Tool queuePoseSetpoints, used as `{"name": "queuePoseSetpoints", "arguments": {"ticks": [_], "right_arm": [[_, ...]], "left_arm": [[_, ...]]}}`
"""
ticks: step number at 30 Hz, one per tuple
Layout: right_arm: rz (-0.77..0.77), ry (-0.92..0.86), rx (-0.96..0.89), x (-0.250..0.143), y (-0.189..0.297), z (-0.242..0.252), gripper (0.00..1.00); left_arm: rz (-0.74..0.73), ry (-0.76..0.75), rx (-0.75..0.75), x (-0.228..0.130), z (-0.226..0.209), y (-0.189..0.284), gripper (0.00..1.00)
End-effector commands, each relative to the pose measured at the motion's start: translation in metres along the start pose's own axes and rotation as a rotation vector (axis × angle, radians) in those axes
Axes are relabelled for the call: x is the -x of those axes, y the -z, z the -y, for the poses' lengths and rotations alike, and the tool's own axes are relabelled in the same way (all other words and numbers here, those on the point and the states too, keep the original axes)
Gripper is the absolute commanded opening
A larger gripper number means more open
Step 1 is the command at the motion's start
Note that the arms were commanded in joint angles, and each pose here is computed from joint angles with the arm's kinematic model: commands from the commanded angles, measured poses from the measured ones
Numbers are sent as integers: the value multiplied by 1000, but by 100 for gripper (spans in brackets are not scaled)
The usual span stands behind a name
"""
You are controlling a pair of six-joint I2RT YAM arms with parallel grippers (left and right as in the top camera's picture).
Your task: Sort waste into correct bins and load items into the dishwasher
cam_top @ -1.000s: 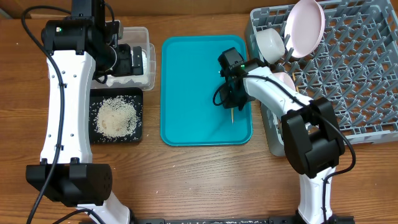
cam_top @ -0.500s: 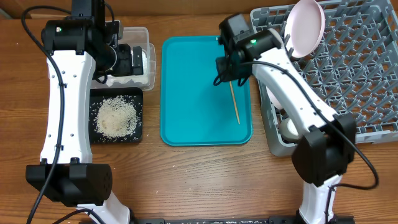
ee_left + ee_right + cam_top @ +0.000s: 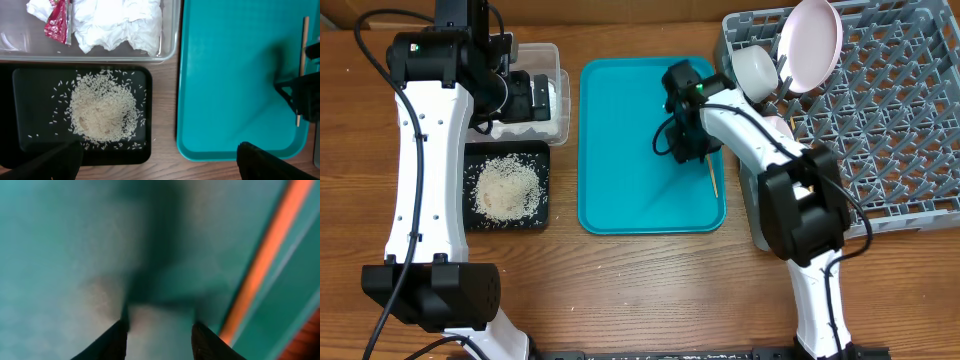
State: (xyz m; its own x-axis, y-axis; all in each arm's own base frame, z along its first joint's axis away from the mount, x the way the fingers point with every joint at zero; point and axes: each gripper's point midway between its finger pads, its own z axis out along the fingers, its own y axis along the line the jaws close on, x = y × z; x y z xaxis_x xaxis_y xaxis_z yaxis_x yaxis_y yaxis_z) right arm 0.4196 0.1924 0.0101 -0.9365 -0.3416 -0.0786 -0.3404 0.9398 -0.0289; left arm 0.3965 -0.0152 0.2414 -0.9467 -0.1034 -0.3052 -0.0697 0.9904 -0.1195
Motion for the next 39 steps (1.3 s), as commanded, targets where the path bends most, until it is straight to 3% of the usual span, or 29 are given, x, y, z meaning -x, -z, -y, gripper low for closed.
{"name": "queuePoseSetpoints", "arguments": {"ticks": [1,6,17,25,31,39], "right_arm": [[10,23,2,4,-1,3,41],[28,18,-29,9,6,10,37],[122,8,-98,30,32,23,49],[120,-44,-94,31,23,47,50],[81,-25,56,22,9,38,46],[71,-9,65,21,6,30,41]], "left_arm": [[38,-6,2,4,1,11,100],[38,-6,2,4,1,11,100],[38,-6,3,4,1,11,100],[38,-7,3,4,1,11,100],[38,-7,3,4,1,11,100],[38,-7,2,4,1,11,100]]}}
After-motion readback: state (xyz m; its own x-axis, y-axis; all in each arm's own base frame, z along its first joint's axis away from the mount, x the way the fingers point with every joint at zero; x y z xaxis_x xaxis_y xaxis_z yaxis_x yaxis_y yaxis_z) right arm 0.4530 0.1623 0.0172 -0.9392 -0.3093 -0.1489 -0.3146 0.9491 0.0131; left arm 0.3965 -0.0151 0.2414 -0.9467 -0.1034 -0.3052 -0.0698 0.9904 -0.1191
